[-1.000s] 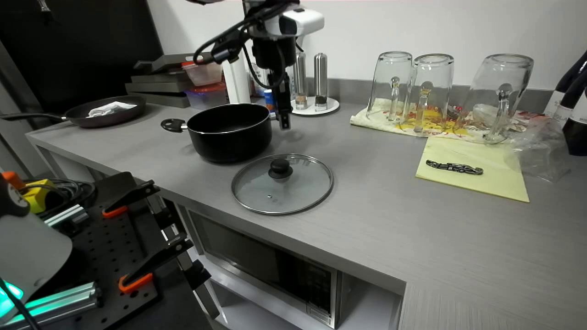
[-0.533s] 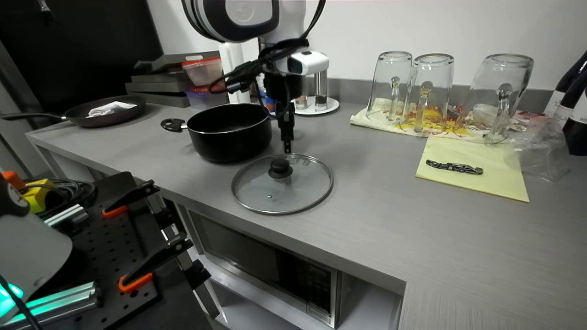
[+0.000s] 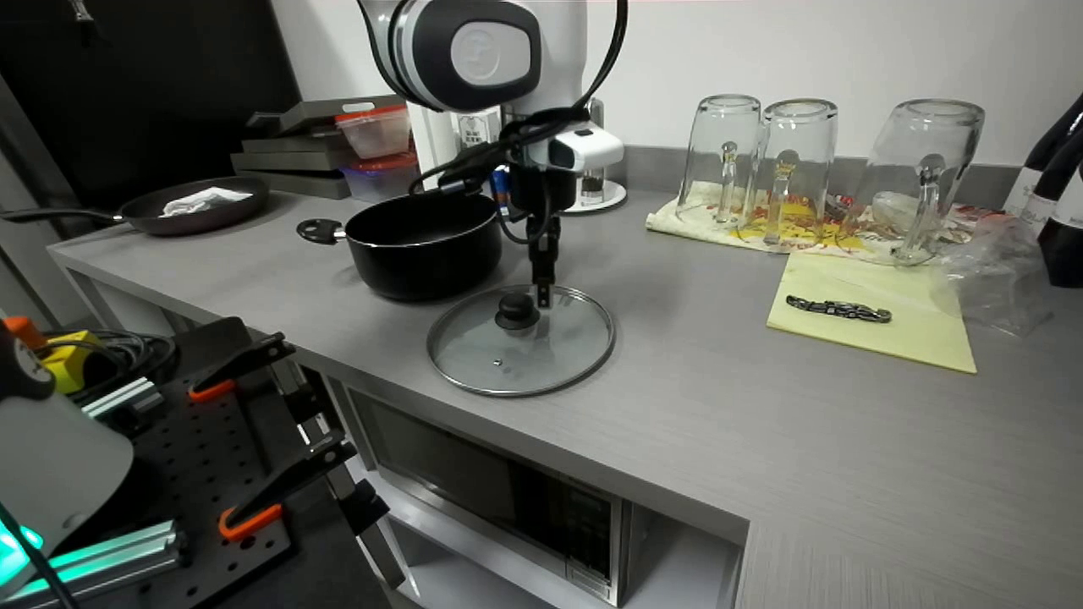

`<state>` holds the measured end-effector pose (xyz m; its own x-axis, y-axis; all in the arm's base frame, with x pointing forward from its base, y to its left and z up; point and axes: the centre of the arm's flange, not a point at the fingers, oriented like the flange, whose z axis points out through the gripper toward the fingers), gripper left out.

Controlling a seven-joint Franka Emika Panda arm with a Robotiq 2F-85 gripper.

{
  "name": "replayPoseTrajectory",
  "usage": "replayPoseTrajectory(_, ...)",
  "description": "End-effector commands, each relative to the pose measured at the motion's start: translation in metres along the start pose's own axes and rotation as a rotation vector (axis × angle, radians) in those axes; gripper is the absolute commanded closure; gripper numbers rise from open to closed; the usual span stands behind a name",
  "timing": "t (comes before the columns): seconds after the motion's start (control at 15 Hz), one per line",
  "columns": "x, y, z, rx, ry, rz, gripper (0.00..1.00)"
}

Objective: Remove the lid from the table and place it on the pot

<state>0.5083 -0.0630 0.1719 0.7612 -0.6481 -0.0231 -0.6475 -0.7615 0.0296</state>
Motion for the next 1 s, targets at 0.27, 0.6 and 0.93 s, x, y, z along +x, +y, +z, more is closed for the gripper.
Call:
replayPoseTrajectory(0.27, -0.015, 0.001, 0.0, 0.005, -0.018, 0.018, 0.0)
replayPoseTrajectory(0.6, -0.021, 0.006, 0.006, 0.004, -0.052, 0.038, 0.0)
replayPoseTrajectory(0.93, -0.029, 0.008, 0.01, 0.012, -0.078, 0.052, 0.0)
